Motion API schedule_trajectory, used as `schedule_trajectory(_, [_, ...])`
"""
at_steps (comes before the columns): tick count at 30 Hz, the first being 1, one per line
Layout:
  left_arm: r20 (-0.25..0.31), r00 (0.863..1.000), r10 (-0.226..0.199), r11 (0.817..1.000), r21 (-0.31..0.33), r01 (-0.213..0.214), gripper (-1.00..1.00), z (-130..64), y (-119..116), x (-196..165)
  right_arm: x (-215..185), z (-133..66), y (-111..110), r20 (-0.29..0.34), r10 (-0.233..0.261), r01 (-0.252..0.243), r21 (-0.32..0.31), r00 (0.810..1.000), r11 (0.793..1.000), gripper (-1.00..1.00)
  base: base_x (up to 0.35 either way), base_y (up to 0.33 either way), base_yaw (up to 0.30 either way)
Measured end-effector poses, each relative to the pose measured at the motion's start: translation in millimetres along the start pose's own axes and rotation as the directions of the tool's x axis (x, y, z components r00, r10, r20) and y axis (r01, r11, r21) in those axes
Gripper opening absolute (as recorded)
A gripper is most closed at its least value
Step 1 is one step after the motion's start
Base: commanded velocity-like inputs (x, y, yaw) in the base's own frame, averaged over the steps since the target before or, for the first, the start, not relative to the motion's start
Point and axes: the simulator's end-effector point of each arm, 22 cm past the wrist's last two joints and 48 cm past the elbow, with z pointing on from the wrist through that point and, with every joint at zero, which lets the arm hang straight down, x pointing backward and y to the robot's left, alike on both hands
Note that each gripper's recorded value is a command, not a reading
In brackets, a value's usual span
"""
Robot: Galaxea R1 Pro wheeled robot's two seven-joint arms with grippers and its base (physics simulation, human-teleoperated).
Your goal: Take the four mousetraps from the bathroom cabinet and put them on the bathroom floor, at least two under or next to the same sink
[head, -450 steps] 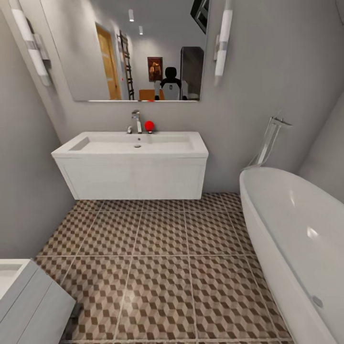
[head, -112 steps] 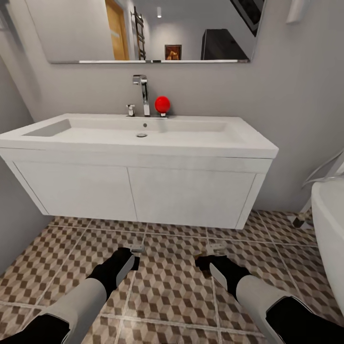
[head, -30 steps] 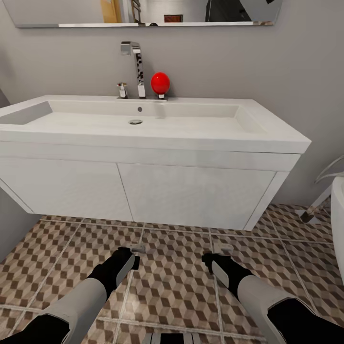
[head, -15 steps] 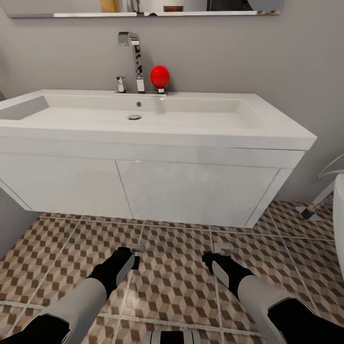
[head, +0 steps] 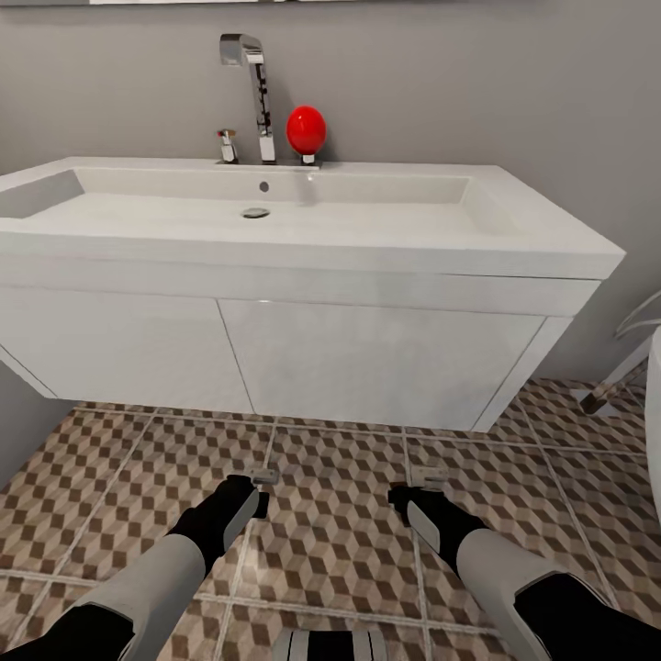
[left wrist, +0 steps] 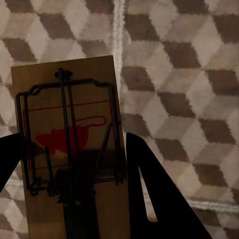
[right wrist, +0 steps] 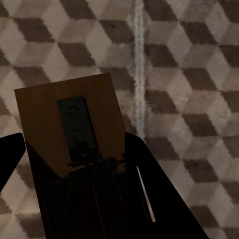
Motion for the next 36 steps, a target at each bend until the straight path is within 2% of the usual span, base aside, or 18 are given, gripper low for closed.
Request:
schedule_trajectory(8, [0.000, 1.000, 0.000, 1.000, 0.000, 0.000, -1.00, 0.4, 0.6, 0.4, 0.3, -0.1, 0.8, 0.000, 0.000, 0.000, -0.001, 1.000, 1.000, -1.00, 0.004, 0.000, 0.000])
schedule_trajectory(15, [0.002, 1.000, -0.001, 1.000, 0.000, 0.001, -1.00, 0.1, 0.8, -0.3, -0.1, -0.3, 0.8, 0.001, 0.000, 0.000, -0.001, 1.000, 1.000, -1.00, 0.196, 0.000, 0.000])
schedule_trajectory(36, [0.003, 1.000, 0.001, 1.000, -0.001, -0.001, -1.00, 0.3, 0.9, -0.4, 0.0, 0.1, -1.0, 0.001, 0.000, 0.000, 0.001, 1.000, 1.000, -1.00, 0.065, 0.000, 0.000])
